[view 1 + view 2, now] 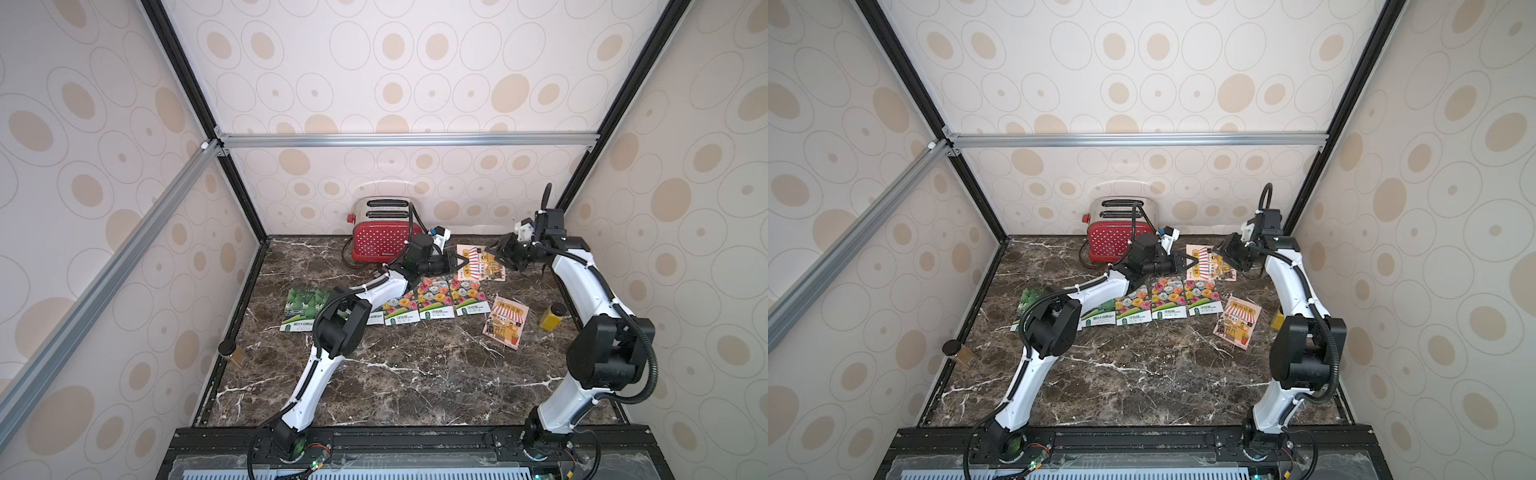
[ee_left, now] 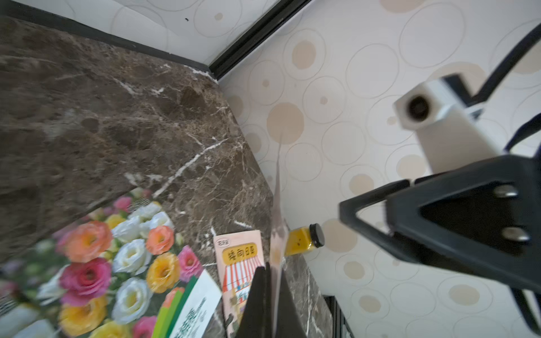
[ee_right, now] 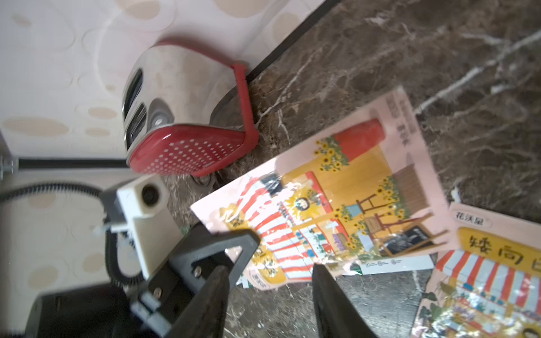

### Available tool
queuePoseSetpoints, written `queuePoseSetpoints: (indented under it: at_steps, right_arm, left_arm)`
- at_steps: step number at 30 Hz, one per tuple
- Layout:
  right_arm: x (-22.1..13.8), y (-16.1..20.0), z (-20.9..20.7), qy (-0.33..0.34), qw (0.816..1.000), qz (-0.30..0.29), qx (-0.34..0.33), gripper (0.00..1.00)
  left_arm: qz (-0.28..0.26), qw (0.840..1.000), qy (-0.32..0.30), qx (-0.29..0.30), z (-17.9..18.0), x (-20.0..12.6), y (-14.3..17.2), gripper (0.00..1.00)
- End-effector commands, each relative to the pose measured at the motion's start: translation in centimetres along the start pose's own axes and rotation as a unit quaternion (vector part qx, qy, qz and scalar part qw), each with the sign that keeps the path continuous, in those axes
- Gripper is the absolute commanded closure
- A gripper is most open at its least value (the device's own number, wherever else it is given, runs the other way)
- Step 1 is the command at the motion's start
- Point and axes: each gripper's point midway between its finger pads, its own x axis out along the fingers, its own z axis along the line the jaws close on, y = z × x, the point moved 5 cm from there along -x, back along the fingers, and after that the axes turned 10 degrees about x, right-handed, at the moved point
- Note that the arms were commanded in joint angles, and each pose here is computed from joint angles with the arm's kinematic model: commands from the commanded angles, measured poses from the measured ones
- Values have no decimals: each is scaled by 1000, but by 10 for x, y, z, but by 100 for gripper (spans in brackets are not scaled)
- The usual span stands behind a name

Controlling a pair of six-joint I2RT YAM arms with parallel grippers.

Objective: Arrange the seed packets in a row
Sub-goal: Place the seed packet at the center of the board.

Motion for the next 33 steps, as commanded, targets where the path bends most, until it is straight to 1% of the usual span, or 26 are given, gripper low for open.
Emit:
queuePoseSetpoints:
  at_steps: [1, 2, 3, 5, 6, 8, 9, 11, 13, 15, 18, 22, 27, 29, 33]
  right_arm:
    - [-16, 30, -4, -17, 984, 96, -151, 50]
    - [-20, 32, -2, -22, 976, 97, -193, 50]
    - [-22, 32, 0, -28, 972, 91, -217, 49]
    - [-23, 33, 7, -56, 960, 93, -259, 48]
    - [-24, 32, 10, -59, 957, 100, -267, 48]
    - [-24, 37, 13, -76, 949, 146, -269, 48]
    - [-22, 35, 12, -74, 949, 150, -269, 48]
    - [-17, 37, 15, -97, 945, 157, -269, 48]
    - [-14, 41, 18, -97, 941, 164, -281, 48]
    - [-10, 45, 19, -80, 935, 167, -302, 49]
    - [-4, 46, 18, -82, 932, 182, -301, 49]
    - [12, 47, 11, -78, 931, 206, -291, 49]
    - [24, 50, 4, -78, 930, 221, -282, 49]
    - [28, 54, 5, -88, 929, 231, -277, 49]
    - [47, 72, 2, -78, 919, 260, -285, 49]
  left_arm:
    - [109, 992, 40, 55, -8, -37, -1, 100]
    - [131, 987, 61, 63, -8, -42, 0, 100]
    - [148, 984, 78, 63, -8, -46, 1, 100]
    - [165, 975, 136, 62, -12, -54, 1, 100]
    - [170, 972, 151, 60, -15, -57, 1, 100]
    - [177, 962, 197, 70, -30, -68, 1, 100]
    - [180, 959, 205, 72, -35, -72, 2, 100]
    - [182, 956, 218, 79, -45, -81, 4, 100]
    - [199, 957, 199, 76, -42, -90, 14, 100]
    - [232, 954, 166, 87, -37, -99, 26, 100]
    - [269, 951, 127, 84, -27, -101, 39, 100]
    - [272, 950, 120, 92, -30, -104, 43, 100]
    - [270, 951, 112, 103, -32, -106, 39, 100]
    - [266, 952, 112, 103, -31, -105, 37, 100]
    - [263, 953, 111, 100, -27, -101, 35, 100]
